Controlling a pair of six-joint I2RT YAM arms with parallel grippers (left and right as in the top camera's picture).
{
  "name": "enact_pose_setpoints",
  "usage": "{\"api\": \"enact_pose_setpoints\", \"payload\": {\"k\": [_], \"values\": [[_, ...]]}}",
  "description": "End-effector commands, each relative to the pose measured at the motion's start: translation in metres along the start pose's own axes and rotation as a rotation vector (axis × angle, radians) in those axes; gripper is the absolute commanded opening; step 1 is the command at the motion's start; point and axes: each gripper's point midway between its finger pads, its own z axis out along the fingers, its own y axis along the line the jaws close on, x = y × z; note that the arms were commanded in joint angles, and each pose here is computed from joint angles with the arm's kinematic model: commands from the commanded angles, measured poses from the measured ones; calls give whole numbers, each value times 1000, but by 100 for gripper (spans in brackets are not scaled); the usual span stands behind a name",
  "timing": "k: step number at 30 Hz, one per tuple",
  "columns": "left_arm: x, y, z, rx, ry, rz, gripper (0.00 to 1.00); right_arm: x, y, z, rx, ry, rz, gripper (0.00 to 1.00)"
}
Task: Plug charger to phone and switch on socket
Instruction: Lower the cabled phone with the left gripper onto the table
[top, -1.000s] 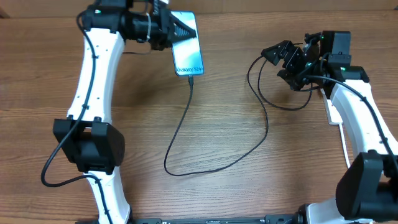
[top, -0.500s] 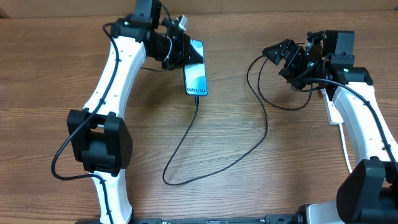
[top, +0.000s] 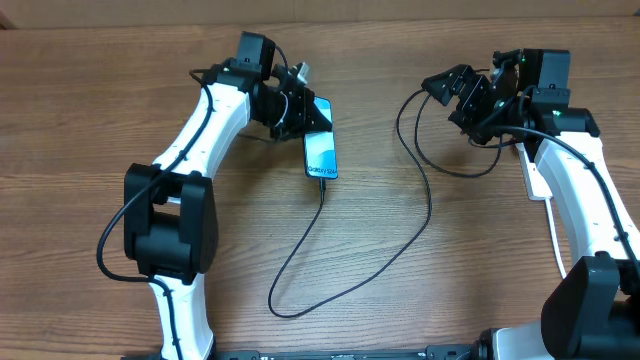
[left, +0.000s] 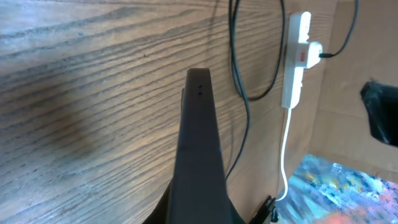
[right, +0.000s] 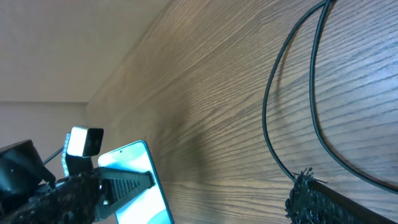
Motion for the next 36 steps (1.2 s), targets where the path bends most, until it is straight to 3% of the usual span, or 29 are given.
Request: {"api": "enact_pose_setpoints", "payload": {"k": [1, 36], "values": [[6, -5, 4, -14, -1, -8, 4, -6, 8, -10, -7, -35, -43, 100], [24, 10, 45, -109, -6, -31, 7, -5, 6, -10, 4, -31, -36, 99]]}}
